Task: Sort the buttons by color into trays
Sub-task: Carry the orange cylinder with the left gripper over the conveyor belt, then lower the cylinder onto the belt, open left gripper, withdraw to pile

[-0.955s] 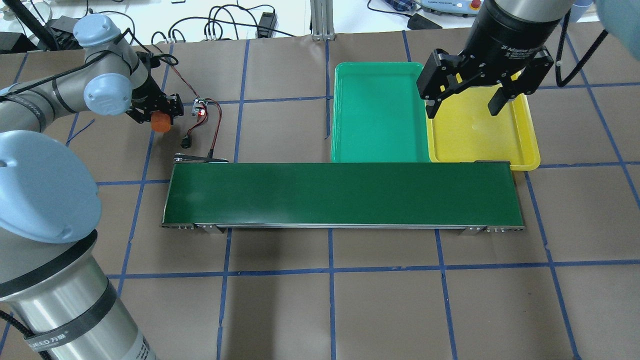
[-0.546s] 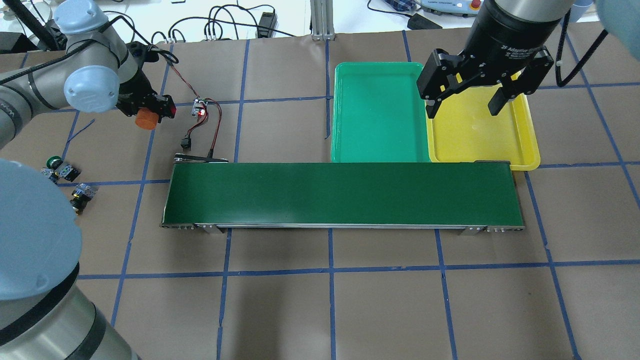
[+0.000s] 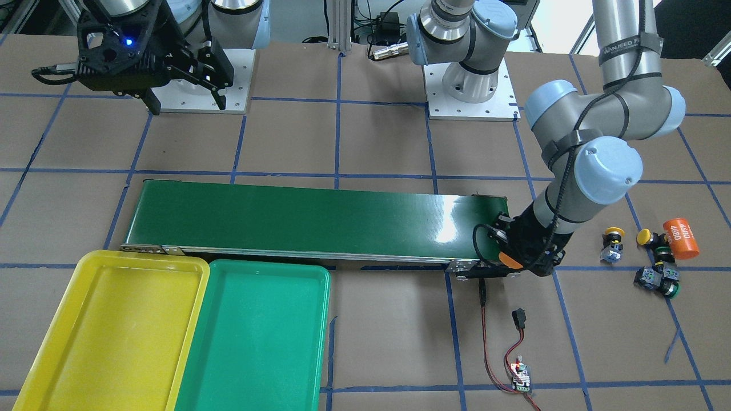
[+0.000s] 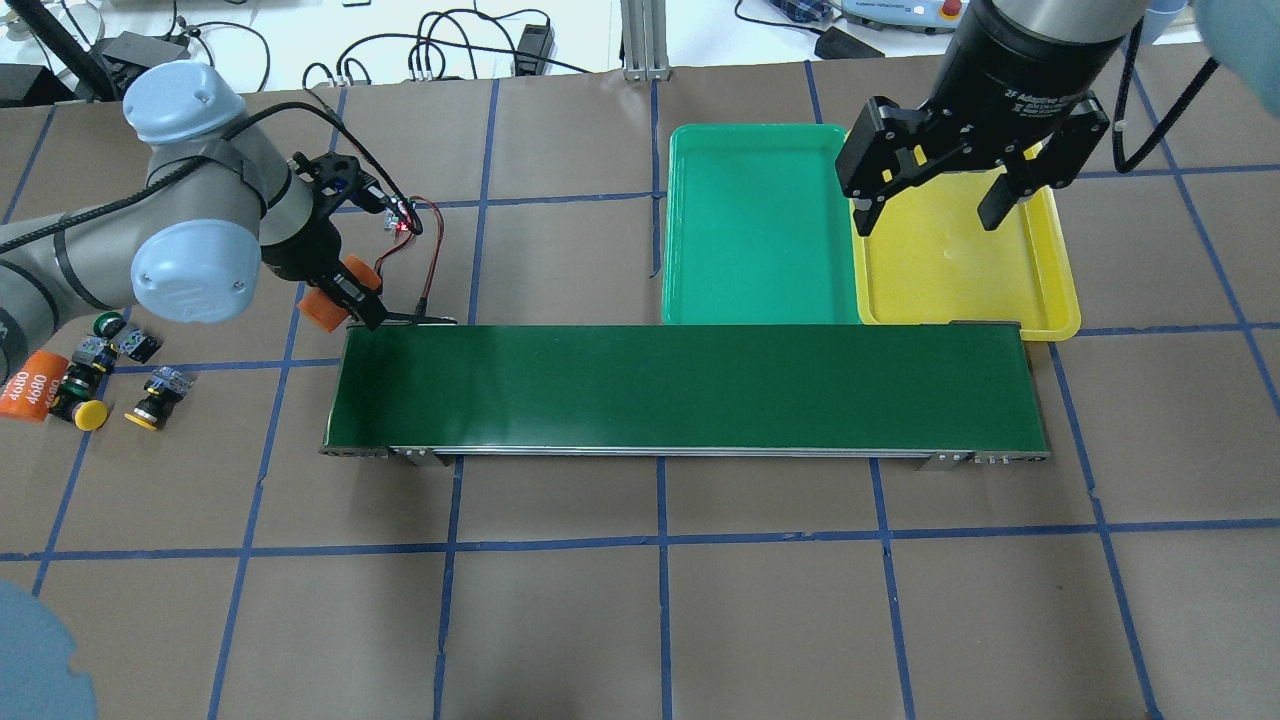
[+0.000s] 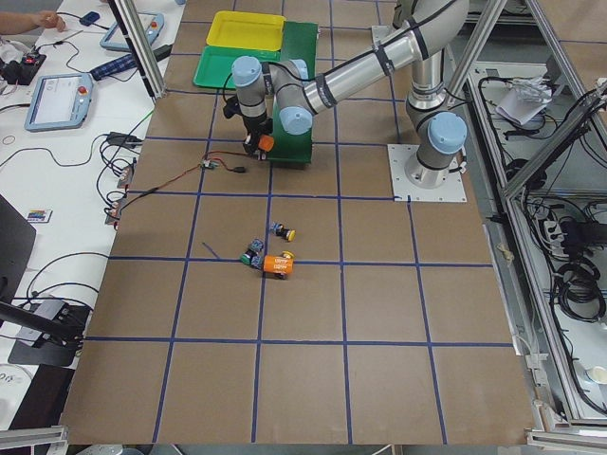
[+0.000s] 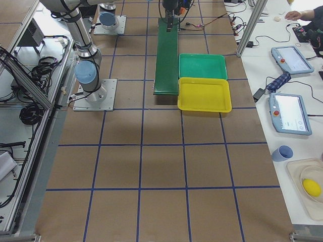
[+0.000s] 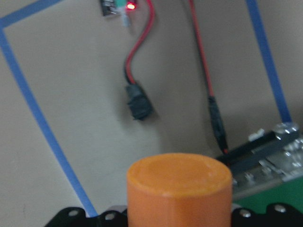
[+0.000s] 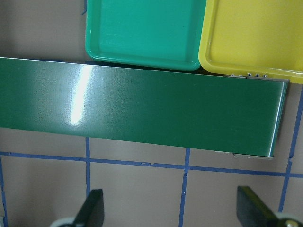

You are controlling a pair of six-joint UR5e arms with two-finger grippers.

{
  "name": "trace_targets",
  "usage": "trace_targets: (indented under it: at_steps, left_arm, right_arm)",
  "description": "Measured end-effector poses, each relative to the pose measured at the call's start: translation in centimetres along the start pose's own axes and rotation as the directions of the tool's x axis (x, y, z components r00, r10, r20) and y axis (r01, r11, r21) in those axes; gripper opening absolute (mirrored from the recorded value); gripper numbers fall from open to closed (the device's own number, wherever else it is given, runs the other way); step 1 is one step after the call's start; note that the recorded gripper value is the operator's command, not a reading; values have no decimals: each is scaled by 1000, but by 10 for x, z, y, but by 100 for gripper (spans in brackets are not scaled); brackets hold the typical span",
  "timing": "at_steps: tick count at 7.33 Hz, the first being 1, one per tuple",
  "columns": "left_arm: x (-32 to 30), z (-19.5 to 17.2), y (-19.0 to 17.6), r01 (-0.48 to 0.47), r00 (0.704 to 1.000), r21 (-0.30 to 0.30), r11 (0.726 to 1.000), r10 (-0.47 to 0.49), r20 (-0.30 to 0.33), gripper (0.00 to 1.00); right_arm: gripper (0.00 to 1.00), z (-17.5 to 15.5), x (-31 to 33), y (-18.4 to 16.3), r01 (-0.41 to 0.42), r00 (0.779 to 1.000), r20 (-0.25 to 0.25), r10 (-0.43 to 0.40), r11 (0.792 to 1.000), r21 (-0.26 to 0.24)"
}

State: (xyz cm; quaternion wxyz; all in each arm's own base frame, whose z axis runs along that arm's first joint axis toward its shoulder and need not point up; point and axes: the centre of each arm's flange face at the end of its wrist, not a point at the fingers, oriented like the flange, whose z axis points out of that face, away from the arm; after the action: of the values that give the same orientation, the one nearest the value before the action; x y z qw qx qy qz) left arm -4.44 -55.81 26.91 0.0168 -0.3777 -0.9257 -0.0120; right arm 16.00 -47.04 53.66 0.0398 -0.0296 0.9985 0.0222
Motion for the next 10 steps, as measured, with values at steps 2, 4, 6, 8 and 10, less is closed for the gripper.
trace_targets:
  at_steps: [2,4,6,8,10]
  left_arm:
    - [54,-11,-1,-356,934,4,934,356,10,0]
    - [88,-3,9,-551,835,8,835,550,12,0]
    - [102,9,17,-606,795,32,795,607,2,0]
    - [102,19,16,-623,782,39,781,624,-2,8]
    - [102,26,12,-625,781,42,780,625,13,33]
  right_arm:
    - [100,0,0,0,1,1000,-2,-1,1000,-1]
    - [100,0,-1,0,2,1000,-3,-2,1000,-2]
    - [100,0,-1,0,2,1000,-3,-2,1000,-1]
    - [100,0,-1,1,2,1000,-2,-2,1000,-1]
    - [100,0,-1,1,2,1000,-2,-2,1000,-1]
